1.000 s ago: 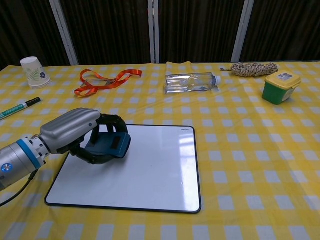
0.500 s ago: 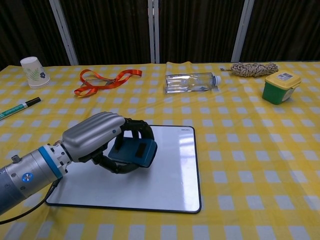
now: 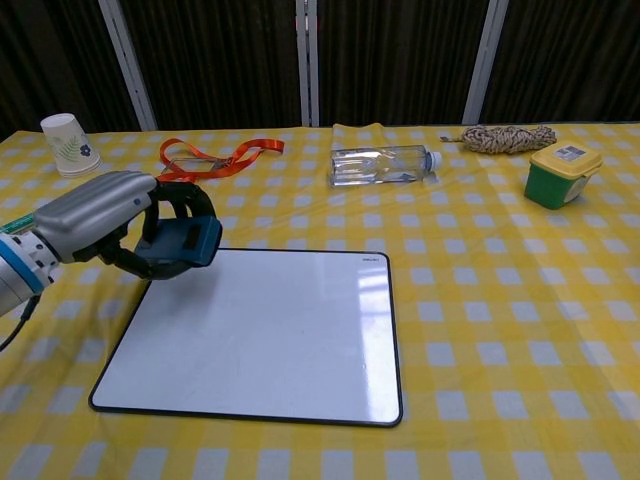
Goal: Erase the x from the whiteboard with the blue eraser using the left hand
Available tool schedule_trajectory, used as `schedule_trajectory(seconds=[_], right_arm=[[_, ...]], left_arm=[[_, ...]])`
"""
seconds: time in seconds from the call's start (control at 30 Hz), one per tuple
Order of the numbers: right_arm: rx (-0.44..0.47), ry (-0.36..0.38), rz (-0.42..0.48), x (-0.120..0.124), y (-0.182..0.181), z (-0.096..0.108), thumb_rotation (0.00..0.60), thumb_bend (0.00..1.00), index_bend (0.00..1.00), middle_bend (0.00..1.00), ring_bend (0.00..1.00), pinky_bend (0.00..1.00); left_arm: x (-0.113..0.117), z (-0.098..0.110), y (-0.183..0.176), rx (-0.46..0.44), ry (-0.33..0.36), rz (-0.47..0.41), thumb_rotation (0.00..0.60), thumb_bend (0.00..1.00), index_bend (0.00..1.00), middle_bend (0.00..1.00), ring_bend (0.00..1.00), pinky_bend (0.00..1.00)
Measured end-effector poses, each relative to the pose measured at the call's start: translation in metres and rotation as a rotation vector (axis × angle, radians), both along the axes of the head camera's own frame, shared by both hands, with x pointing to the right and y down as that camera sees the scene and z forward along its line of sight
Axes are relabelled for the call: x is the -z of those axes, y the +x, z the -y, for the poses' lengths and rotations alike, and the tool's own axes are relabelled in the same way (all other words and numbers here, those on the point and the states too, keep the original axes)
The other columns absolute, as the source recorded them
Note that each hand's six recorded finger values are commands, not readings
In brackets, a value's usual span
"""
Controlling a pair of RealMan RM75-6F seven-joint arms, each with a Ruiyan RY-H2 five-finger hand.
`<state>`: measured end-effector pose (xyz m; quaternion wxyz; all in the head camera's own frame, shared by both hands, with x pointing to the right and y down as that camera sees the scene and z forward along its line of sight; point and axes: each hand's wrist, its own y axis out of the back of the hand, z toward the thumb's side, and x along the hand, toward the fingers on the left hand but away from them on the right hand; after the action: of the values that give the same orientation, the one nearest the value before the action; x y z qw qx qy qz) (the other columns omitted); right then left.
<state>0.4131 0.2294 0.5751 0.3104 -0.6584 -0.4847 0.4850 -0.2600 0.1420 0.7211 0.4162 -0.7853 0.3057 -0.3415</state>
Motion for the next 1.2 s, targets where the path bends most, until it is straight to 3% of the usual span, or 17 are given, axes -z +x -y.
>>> schedule_trajectory(seconds=[0.13,0.27,0.5,0.63,0.7,0.77,0.83,0.93,1.07,1.2], right_arm=[[0.004,-0.002,0.001,0.0,-0.002,-0.001,0.6,0.07,0.01,0.0,0.0,0.0],[0.009,-0.006,0.0,-0.002,-0.003,-0.002,0.6,0.07,0.01,0.0,0.0,0.0],[0.016,-0.016,-0.002,-0.005,-0.005,-0.004,0.6,0.07,0.01,0.0,0.0,0.0],[0.018,-0.015,-0.002,-0.004,-0.006,-0.004,0.6,0.07,0.01,0.0,0.0,0.0],[0.017,-0.014,-0.002,-0.004,-0.006,-0.004,0.6,0.07,0.01,0.0,0.0,0.0],[0.015,-0.013,0.0,-0.004,-0.006,-0.004,0.6,0.07,0.01,0.0,0.0,0.0],[0.014,-0.01,0.001,-0.003,-0.006,-0.004,0.6,0.07,0.01,0.0,0.0,0.0],[0.016,-0.011,0.004,-0.003,-0.006,-0.004,0.6,0.07,0.01,0.0,0.0,0.0],[0.018,-0.026,0.01,-0.005,-0.007,-0.005,0.6,0.07,0.01,0.0,0.0,0.0],[0.026,-0.021,0.005,-0.004,-0.008,-0.005,0.6,0.07,0.01,0.0,0.0,0.0]], left_arm=[[0.008,0.022,-0.033,0.035,0.029,0.072,0.6,0.57,0.68,0.51,0.51,0.46],[0.009,0.032,-0.062,0.041,0.004,0.178,0.6,0.53,0.61,0.45,0.45,0.42],[-0.002,0.019,-0.085,0.039,-0.095,0.321,0.6,0.51,0.56,0.4,0.41,0.39],[-0.008,0.009,-0.09,0.034,-0.122,0.375,0.6,0.47,0.5,0.35,0.36,0.3],[-0.009,0.006,-0.092,0.035,-0.127,0.391,0.6,0.42,0.4,0.25,0.28,0.19],[-0.009,0.004,-0.094,0.033,-0.136,0.407,0.6,0.32,0.22,0.07,0.09,0.04],[-0.009,0.002,-0.097,0.032,-0.152,0.418,0.6,0.25,0.12,0.0,0.0,0.0],[-0.006,-0.001,-0.099,0.033,-0.165,0.427,0.6,0.19,0.05,0.0,0.0,0.0],[0.003,-0.009,-0.101,0.069,-0.182,0.397,0.6,0.18,0.03,0.0,0.0,0.0],[0.018,-0.014,-0.106,0.134,-0.155,0.339,0.6,0.18,0.03,0.0,0.0,0.0]])
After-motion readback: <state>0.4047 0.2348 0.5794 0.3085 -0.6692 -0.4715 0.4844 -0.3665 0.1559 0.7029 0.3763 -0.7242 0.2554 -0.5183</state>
